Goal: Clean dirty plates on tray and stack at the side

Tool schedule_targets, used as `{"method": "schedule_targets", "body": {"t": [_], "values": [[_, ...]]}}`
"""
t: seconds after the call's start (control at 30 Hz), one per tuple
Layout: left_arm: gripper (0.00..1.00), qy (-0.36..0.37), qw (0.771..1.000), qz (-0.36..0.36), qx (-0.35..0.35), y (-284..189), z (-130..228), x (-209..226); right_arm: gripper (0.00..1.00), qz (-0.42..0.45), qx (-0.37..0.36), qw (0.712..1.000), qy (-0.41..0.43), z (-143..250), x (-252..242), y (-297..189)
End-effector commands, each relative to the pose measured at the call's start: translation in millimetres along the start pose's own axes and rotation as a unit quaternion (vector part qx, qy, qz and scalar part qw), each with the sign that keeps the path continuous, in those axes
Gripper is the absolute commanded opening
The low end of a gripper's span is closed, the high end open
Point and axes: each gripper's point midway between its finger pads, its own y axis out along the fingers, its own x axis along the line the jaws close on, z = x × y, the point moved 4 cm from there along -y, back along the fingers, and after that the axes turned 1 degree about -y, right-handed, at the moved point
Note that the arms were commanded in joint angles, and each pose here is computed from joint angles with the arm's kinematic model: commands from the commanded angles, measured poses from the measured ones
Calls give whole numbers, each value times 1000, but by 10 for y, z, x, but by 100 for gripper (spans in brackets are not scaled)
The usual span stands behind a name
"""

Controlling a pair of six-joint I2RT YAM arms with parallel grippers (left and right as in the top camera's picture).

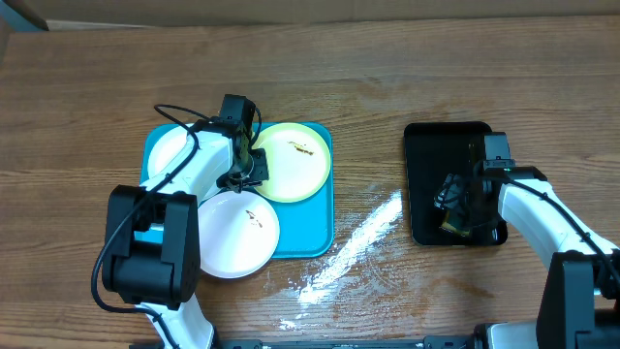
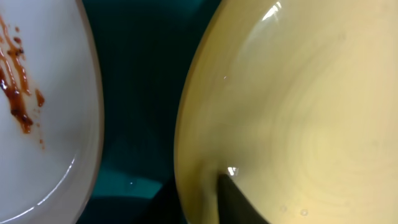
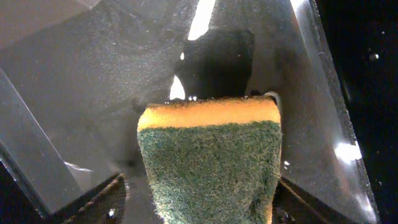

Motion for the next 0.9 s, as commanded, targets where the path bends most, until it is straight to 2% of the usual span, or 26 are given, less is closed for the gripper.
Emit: {"method": "schedule_targets", "body": {"t": [0.0, 0.07, 0.13, 0.17, 0.27, 0.3, 0.33, 0.37, 0.43, 0.6, 0.7, 0.77, 0.87], "values": [[13, 1, 1000, -8, 6, 60, 38, 6, 53, -1, 3, 1000, 2, 16, -8, 13], [11, 1, 1000, -7, 5, 55, 29, 2, 30, 1, 6, 1000, 2, 27, -14, 13], [10, 2, 1000, -5, 0, 27, -10, -14, 10, -5, -7, 1000, -12, -54, 20, -26], [10, 5, 1000, -4, -2, 11, -28, -22, 4, -8, -13, 1000, -19, -117, 50, -81], [5, 5, 1000, -3, -6, -31, -67, -38, 4, -10, -17, 1000, -20, -223, 101, -216], [6, 5, 1000, -2, -7, -31, -70, -39, 17, -10, -17, 1000, -20, -242, 109, -248], [8, 5, 1000, -2, -6, -30, -69, -38, 49, -9, -16, 1000, -20, -236, 106, -247], [11, 5, 1000, -2, -7, -30, -70, -39, 61, -7, -12, 1000, -20, -215, 95, -239], [16, 5, 1000, -2, -8, -30, -76, -41, 69, -6, -9, 1000, -20, -193, 84, -223], [30, 5, 1000, -2, -7, -25, -70, -40, 72, -12, -22, 999, -20, -148, 65, -70], [31, 5, 1000, -1, -9, -25, -78, -43, 72, -18, -36, 999, -20, -151, 67, 1], [36, 5, 1000, -1, -11, -25, -85, -46, 72, -20, -41, 999, -20, -120, 51, 61], [36, 5, 1000, 1, -16, -26, -105, -54, 67, -24, -50, 998, -20, -121, 53, 100]]}}
